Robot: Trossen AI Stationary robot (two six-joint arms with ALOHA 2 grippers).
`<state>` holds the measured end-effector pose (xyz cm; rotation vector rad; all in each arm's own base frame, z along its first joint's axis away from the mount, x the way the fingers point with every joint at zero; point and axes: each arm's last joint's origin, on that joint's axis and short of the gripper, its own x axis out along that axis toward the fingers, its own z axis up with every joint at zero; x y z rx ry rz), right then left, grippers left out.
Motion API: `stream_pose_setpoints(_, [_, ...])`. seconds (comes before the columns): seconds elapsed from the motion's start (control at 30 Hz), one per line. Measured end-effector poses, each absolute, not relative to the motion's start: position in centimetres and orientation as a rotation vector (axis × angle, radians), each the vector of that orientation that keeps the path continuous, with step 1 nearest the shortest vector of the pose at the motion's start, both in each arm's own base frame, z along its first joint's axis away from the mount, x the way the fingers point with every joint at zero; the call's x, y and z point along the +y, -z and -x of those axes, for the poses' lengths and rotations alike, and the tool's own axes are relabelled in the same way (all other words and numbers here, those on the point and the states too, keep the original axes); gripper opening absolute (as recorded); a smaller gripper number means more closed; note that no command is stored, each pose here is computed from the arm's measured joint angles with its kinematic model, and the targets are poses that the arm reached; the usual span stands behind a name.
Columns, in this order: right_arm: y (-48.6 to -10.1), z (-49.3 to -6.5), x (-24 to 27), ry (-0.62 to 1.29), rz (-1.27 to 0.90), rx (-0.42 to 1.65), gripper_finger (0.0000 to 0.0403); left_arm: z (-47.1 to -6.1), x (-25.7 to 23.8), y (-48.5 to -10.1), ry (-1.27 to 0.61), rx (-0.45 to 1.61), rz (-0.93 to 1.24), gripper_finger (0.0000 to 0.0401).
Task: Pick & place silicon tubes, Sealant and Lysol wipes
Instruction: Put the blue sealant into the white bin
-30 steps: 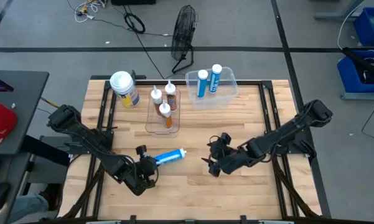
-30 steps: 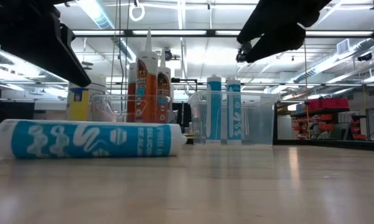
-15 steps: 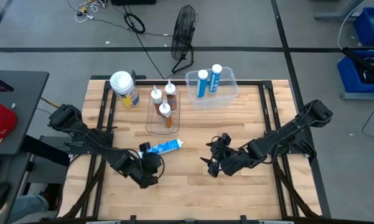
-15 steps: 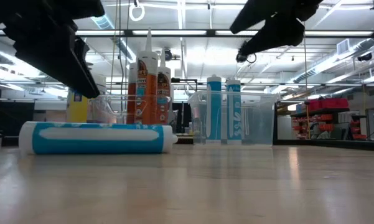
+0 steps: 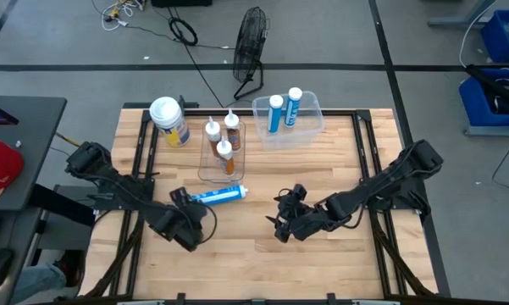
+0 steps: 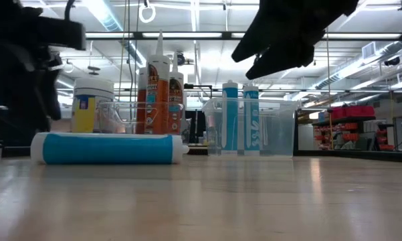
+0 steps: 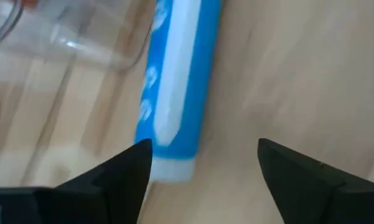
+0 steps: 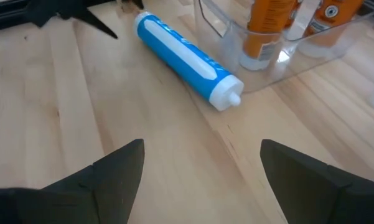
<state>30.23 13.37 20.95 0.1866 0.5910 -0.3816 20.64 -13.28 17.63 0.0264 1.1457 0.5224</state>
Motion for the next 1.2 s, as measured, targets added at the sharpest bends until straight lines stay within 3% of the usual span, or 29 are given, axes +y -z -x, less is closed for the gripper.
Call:
stream_pose_setpoints(0.2, [-20.3,-31.1,13.1,0.355,-0.19,0.603,0.0327,-19.8,-12.4,-16.9,-0.501,1.247,-0.149,0.0305])
stream_pose_setpoints(0.47, [-20.4,-31.1,13.1,0.343,-0.177,0.596,0.0327,-19.1,-10.7,-14.9,-0.522,1.324,-0.155,0.0305])
stream_pose_setpoints(0.97, [-20.4,-31.2,13.1,0.34,-0.175,0.594,0.0327,-20.3,-8.4,-13.0,-0.388,1.356,-0.104,0.0303])
stream_pose_setpoints(1.07, [-20.4,-31.2,13.1,0.34,-0.175,0.593,0.0327,-20.4,-8.1,-13.0,-0.374,1.369,-0.09,0.029])
stream_pose_setpoints(1.2, [-20.4,-31.2,13.1,0.34,-0.176,0.593,0.0327,-20.5,-8.2,-12.9,-0.349,1.378,-0.085,0.0243])
